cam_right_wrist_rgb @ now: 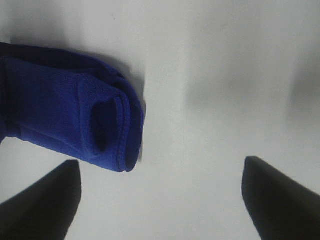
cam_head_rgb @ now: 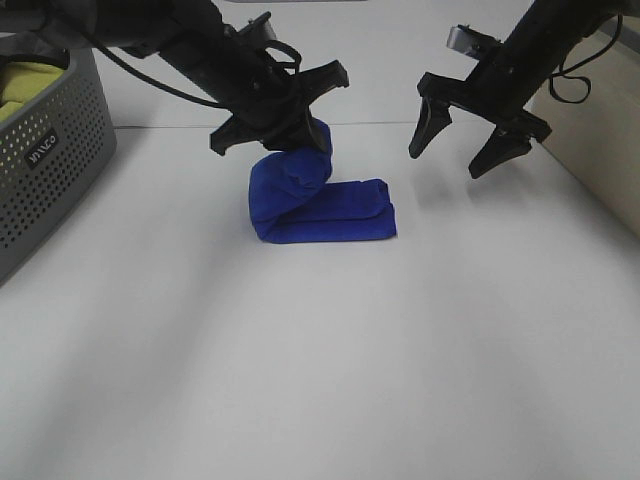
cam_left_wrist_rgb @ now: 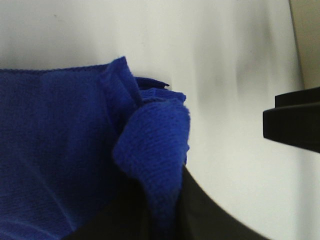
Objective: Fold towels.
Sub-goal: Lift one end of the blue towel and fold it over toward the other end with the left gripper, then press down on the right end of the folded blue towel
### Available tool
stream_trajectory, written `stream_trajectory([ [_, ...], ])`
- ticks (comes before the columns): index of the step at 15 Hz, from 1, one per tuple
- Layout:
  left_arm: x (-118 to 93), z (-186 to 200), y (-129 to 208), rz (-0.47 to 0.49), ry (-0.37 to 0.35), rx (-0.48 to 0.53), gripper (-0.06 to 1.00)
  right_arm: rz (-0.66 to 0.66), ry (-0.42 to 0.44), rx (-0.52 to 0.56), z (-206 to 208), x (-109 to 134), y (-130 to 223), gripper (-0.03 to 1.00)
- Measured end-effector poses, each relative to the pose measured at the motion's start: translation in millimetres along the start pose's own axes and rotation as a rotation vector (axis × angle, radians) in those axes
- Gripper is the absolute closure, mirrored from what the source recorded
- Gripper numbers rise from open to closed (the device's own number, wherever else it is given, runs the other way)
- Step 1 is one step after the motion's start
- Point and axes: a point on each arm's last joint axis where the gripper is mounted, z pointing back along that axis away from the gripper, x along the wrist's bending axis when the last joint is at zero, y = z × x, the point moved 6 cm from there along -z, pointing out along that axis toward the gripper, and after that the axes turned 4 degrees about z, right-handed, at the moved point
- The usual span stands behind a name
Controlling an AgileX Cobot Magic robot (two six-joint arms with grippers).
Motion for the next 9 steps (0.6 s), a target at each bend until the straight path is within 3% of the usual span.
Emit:
stream_trajectory([
  [3,-7,-15,6,0.086,0.057,0.007,0.83,0.0,-0.005,0.024,0,1,4,0.14],
  [7,-14,-16,6,0.13,0.105,-0.002,0.45,0.008,-0.004,0.018,9,4,4,0.14],
  [9,-19,-15,6,0.133,0.133,0.0,0.34,0.01,-0.006,0.016,12,6,4,0.14],
])
